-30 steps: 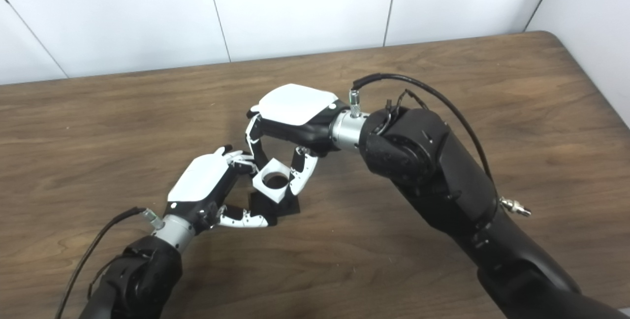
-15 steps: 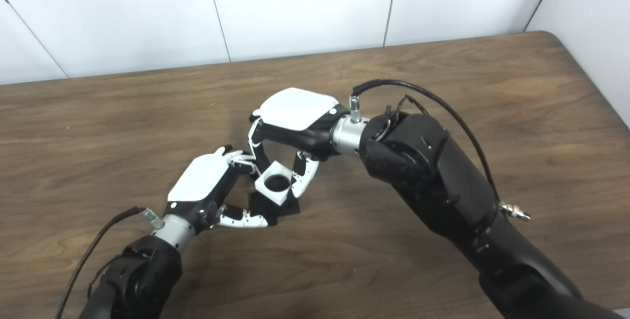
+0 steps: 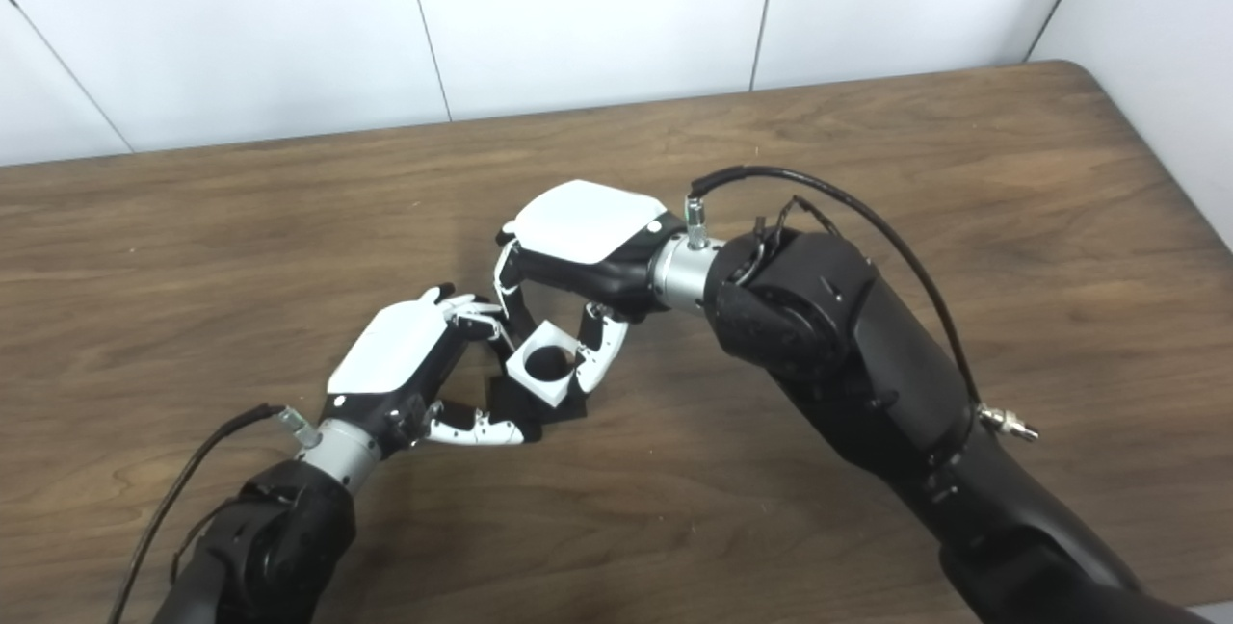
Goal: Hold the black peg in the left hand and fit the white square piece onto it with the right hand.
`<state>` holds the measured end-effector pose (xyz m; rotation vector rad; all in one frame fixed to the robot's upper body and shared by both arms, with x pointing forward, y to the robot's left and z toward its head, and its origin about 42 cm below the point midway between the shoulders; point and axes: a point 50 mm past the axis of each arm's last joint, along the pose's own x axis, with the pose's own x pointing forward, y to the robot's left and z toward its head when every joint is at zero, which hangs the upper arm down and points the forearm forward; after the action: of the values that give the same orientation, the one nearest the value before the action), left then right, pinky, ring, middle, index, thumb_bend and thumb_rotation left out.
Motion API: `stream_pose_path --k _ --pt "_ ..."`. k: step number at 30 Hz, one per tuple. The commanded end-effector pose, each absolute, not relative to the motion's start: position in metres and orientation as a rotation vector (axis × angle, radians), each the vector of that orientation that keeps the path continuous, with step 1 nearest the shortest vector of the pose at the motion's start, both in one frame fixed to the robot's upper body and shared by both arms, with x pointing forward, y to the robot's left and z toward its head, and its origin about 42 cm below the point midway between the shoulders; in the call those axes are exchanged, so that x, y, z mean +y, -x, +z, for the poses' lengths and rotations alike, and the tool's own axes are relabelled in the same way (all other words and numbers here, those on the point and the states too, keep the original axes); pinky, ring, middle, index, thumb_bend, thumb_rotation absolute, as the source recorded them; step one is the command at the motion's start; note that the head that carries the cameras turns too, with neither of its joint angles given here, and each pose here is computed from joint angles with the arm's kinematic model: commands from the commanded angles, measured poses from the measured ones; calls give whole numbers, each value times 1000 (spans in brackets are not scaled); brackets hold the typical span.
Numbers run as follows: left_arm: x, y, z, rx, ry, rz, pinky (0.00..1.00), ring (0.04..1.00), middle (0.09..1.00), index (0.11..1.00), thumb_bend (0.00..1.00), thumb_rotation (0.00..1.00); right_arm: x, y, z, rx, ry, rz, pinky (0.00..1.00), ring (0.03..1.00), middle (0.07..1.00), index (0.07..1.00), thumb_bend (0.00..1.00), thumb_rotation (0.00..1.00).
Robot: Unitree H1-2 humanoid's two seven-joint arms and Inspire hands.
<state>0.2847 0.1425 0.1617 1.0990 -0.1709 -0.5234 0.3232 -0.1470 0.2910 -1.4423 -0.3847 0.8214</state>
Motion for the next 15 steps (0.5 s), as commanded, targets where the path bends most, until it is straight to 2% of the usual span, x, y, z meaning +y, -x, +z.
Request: stream_pose_path --k 1,15 --pt "140 -281 154 -116 -1102 -598 1000 893 791 485 521 52 -146 -326 302 -440 1445 781 893 921 770 483 525 136" --pt "139 -281 153 -122 -1107 -601 1000 892 791 485 521 53 -144 -327 301 -448 1431 774 889 923 773 483 525 136"
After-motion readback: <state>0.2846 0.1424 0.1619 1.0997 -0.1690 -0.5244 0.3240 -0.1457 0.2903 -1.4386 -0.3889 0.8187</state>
